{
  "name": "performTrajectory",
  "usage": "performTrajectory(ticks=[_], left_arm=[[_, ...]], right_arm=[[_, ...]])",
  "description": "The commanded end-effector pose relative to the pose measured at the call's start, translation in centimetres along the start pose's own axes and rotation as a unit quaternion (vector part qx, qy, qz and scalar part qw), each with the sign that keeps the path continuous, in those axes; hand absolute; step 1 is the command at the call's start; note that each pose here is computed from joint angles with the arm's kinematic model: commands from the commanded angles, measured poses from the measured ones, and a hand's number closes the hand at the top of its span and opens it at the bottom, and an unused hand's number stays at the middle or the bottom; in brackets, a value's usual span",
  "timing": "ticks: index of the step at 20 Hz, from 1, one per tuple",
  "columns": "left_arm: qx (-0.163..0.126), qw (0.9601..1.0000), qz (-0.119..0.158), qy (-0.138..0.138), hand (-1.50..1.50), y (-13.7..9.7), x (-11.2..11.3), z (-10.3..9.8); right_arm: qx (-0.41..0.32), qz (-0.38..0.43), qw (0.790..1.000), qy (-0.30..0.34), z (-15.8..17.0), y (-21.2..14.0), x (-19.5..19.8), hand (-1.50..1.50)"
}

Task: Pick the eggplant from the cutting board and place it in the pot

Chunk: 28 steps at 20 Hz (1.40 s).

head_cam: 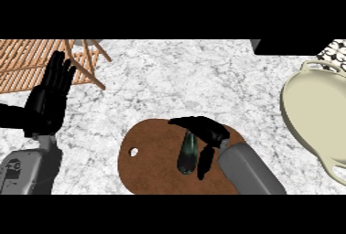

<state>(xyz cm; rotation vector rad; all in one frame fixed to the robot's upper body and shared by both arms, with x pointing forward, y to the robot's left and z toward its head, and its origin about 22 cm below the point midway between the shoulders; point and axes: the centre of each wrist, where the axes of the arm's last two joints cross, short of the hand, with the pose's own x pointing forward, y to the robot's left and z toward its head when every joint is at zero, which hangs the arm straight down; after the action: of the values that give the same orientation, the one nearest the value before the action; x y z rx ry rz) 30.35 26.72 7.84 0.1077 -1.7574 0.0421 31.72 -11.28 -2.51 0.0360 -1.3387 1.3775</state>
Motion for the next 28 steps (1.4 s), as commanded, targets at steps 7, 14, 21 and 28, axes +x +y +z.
performTrajectory(ticks=[7,14,21,28], left_arm=[[0.009,0.9998,0.006,-0.014,0.00,1.6,1.8,0.1],[0.010,0.9999,-0.002,-0.003,0.00,0.1,-1.1,2.0],[0.021,0.9998,-0.004,0.006,0.00,0.7,-1.0,1.3],[0.024,0.9997,-0.002,0.010,0.00,1.6,-0.3,0.9]], right_arm=[[-0.003,0.041,0.996,-0.081,-1.0,1.6,1.7,1.50],[-0.062,0.063,0.994,-0.057,-0.8,2.8,1.8,1.50],[-0.133,0.219,0.966,-0.044,2.3,9.4,9.2,1.50],[-0.277,0.194,0.941,0.015,10.1,9.3,13.4,1.50]])
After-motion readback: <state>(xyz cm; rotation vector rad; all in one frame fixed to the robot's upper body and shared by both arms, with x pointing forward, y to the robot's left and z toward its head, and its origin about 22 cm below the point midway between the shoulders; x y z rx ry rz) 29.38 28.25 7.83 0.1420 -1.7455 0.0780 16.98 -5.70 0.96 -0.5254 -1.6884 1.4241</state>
